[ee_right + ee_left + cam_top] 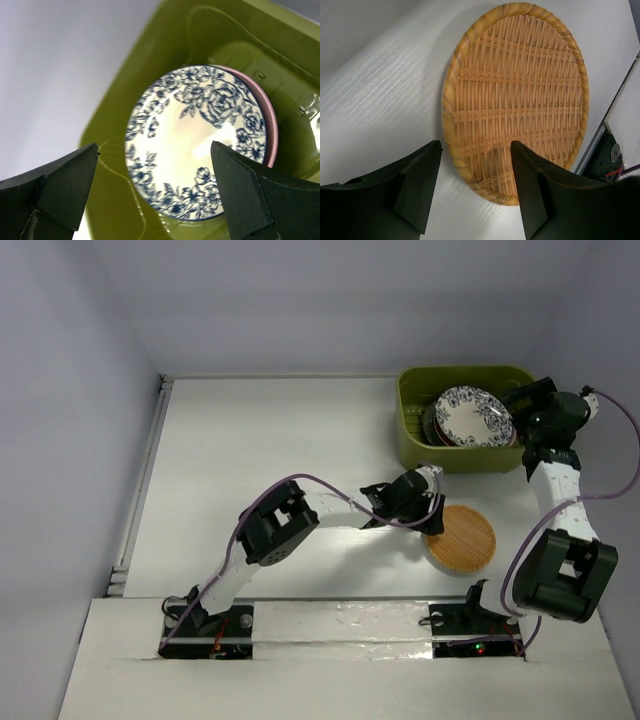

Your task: Place the plates into the plastic bin on the countertop

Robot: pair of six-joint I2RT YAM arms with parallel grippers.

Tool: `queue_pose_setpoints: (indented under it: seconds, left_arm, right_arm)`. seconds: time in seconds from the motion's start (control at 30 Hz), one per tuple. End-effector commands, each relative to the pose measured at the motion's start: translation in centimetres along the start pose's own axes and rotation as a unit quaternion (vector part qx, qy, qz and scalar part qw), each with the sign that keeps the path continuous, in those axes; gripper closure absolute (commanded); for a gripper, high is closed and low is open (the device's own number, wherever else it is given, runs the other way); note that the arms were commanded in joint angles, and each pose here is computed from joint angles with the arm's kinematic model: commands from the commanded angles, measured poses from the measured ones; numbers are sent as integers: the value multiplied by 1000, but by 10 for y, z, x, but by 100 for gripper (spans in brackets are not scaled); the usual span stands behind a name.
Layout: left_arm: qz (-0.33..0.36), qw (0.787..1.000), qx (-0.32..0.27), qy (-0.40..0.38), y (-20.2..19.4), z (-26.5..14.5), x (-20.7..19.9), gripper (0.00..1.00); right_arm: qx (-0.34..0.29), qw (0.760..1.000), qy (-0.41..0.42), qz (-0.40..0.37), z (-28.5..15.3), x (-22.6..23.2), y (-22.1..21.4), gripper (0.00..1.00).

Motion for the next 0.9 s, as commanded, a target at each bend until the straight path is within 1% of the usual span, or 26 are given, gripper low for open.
queue_pose_setpoints:
  seconds: [0.0,0.07,0.17,0.2,0.23,0.27,0.3,0.37,0.4,0.43,0.47,0.5,0.53,0.57,0.6,0.63,0.67,0.7,0.73,0.77,0.8,0.83,0.87]
  left_arm:
    - [14,1000,26,9,-12,10,0,44]
    - [14,999,29,17,-14,15,3,46]
    - [13,999,32,24,-21,19,4,60]
    - [11,999,32,27,-23,20,6,75]
    - [8,999,30,32,-26,20,8,88]
    - [6,999,26,38,-26,20,9,98]
    - [3,999,21,39,-24,18,7,100]
    - [0,999,12,39,-25,11,7,100]
    - [-8,999,1,38,-20,6,9,100]
    - [-13,999,-18,31,-12,-6,9,100]
    - [-19,999,-25,19,-7,-14,9,100]
    - [-27,999,-36,11,-2,-22,8,100]
    - [-39,997,-62,-8,5,-40,5,100]
    - [-50,996,-74,-19,12,-51,11,100]
    - [-57,994,-86,-30,16,-62,12,100]
    - [-69,990,-110,-45,20,-83,10,100]
    - [-75,988,-119,-54,22,-94,13,100]
    - [-80,983,-153,-64,38,-117,13,100]
    - [-91,980,-165,-61,36,-129,24,100]
    - [-91,978,-173,-66,36,-138,21,100]
    - [-98,974,-193,-62,43,-152,28,100]
    - [-94,967,-223,-74,53,-173,24,100]
    - [-104,965,-229,-73,50,-182,29,100]
  right_arm:
    - [-36,999,1,-11,-12,4,10,0]
    - [-44,999,-5,-13,-14,1,10,0]
    - [-44,999,-10,-17,-17,2,11,1]
    - [-38,999,-3,-19,-19,3,10,6]
    - [-44,999,14,-18,-26,8,12,9]
    - [-43,999,17,-17,-30,6,9,13]
    - [-40,999,30,-17,-36,8,8,20]
    - [-45,998,50,-17,-53,9,5,26]
    - [-47,997,56,-17,-59,9,4,32]
    - [-50,997,60,-16,-66,8,3,35]
    - [-54,996,72,-11,-80,4,-3,37]
    - [-46,995,90,-11,-87,4,-7,48]
    - [-48,993,111,-13,-94,5,-9,55]
    - [-45,991,123,-16,-99,3,-12,64]
    - [-33,989,140,-22,-108,1,-18,87]
    - [-26,989,145,-27,-113,-1,-21,97]
    - [-20,988,152,-33,-116,-3,-24,100]
    - [-10,983,173,-55,-124,-3,-28,100]
    - [2,983,174,-65,-125,-8,-33,100]
    - [12,981,180,-66,-127,-9,-36,100]
    - [40,975,204,-79,-131,-8,-42,95]
    - [57,971,217,-85,-133,-10,-49,85]
    - [70,968,224,-88,-134,-10,-54,68]
Point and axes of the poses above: each gripper's point midway between its finger pads, its own z axis out along the fingers, its own x axis along the line the jaws close on, y = z × x, the point moved 10 cm from there along -z, back along the fingers, and after that the axes turned 7 degrees about z, right-handed, at the moved point
